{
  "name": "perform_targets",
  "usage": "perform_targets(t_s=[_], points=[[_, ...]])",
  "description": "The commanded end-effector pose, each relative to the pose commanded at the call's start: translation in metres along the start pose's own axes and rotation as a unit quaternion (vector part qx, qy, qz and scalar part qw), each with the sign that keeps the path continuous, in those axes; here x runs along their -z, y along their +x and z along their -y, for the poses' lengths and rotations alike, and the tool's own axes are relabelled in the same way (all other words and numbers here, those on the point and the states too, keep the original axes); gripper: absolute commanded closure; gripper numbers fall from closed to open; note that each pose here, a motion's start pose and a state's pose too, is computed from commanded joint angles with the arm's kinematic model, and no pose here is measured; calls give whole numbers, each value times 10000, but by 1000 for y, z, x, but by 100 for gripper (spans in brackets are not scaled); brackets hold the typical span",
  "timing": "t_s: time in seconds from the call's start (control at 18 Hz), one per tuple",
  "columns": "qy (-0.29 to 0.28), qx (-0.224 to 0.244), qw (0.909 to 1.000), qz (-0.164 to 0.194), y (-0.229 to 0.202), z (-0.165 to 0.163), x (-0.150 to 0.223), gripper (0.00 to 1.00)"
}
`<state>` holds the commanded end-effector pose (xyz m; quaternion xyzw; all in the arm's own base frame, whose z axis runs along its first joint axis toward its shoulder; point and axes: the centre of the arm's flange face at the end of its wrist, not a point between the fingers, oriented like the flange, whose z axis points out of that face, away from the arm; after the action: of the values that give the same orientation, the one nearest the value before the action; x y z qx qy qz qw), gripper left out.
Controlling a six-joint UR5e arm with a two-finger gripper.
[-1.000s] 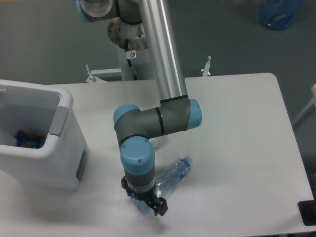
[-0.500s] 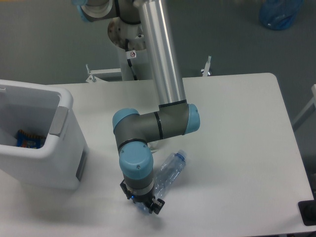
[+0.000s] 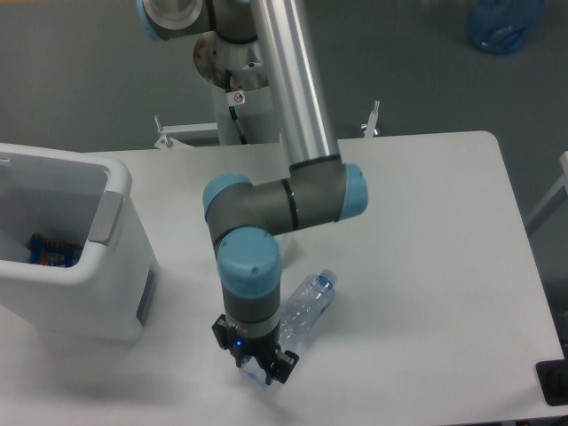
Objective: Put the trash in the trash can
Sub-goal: 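Lift the held bottle and carry it over the white bin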
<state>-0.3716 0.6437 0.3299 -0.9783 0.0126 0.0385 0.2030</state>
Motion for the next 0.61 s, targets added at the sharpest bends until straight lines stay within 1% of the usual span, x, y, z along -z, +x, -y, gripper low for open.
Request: perform_targets(t_s=[0.11,0.17,0.22,0.33,0.39,0.56,0.61], points=[[601,237,9978,-146,-11,12,45,63],[917,354,9947,-287,-13,19,64,63],[1250,459,9900,-475,-14,26,84,63],[1905,740,9740,-983,-14,38,119,63],[2158,818,9665,-1125,-15,42,139,63],[2575,690,9552,-1286,-10,59,173,63],[2713,695,9496,-1407,-5,63,185,63]])
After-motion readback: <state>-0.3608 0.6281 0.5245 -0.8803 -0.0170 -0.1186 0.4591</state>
